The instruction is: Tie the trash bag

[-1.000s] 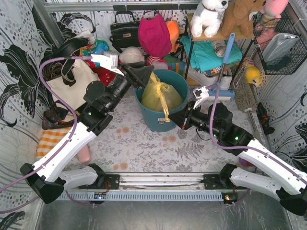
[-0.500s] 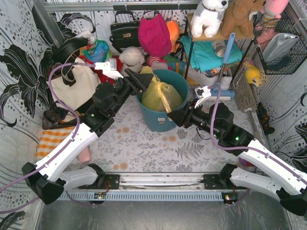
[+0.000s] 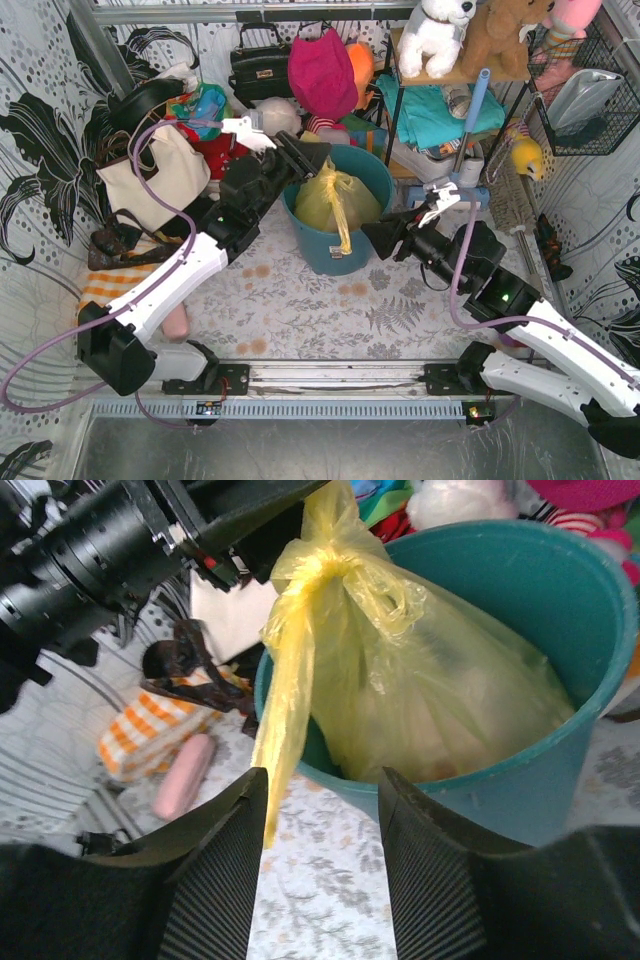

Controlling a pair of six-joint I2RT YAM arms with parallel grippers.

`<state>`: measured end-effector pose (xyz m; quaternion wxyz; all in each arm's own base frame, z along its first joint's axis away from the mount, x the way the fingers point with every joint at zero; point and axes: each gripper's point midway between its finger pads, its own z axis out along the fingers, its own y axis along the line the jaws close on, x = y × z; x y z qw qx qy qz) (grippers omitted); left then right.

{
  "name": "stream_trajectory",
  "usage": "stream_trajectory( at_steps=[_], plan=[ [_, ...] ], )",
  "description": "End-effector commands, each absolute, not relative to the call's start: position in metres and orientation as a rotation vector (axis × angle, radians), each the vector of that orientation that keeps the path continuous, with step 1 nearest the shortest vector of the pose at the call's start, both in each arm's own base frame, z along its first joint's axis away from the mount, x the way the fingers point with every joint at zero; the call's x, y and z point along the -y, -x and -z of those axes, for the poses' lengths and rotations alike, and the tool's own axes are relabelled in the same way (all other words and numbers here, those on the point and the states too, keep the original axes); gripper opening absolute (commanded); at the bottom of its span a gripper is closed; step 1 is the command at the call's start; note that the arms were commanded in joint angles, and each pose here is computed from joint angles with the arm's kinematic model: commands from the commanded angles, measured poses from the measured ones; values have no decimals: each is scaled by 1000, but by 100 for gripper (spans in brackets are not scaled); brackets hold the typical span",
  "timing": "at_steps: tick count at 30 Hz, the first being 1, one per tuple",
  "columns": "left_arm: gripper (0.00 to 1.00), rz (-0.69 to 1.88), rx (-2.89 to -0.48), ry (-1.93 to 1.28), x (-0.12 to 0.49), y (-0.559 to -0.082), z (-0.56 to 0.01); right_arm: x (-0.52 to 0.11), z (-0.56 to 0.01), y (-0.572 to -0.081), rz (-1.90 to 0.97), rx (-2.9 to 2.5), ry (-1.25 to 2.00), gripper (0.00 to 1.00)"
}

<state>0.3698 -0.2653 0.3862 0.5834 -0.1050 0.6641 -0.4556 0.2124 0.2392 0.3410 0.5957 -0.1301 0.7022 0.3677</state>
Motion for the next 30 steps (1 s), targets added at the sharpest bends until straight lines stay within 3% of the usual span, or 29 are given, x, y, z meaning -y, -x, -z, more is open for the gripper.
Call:
stream_trajectory(
  at_steps=[1,8,15,18,25,30],
  plan=[
    [48,1062,-1406,169,262,-370,-439,-239,-344,-222,-663,-1484,529,53],
    [25,1028,-1433,121,267,-375,-434,-245,-347,-228,-366,-1214,899,61],
    [13,1006,-1484,77,273,-387,-422,-250,-338,-233,-196,-1049,1071,59],
    [2,996,-1494,75,272,-391,-420,-257,-335,-232,-147,-956,1136,58],
    [0,945,-1570,63,270,-403,-408,-272,-331,-238,-103,-839,1160,54],
    [0,947,-1607,50,271,-407,-398,-282,-343,-236,-153,-782,1108,57]
  ],
)
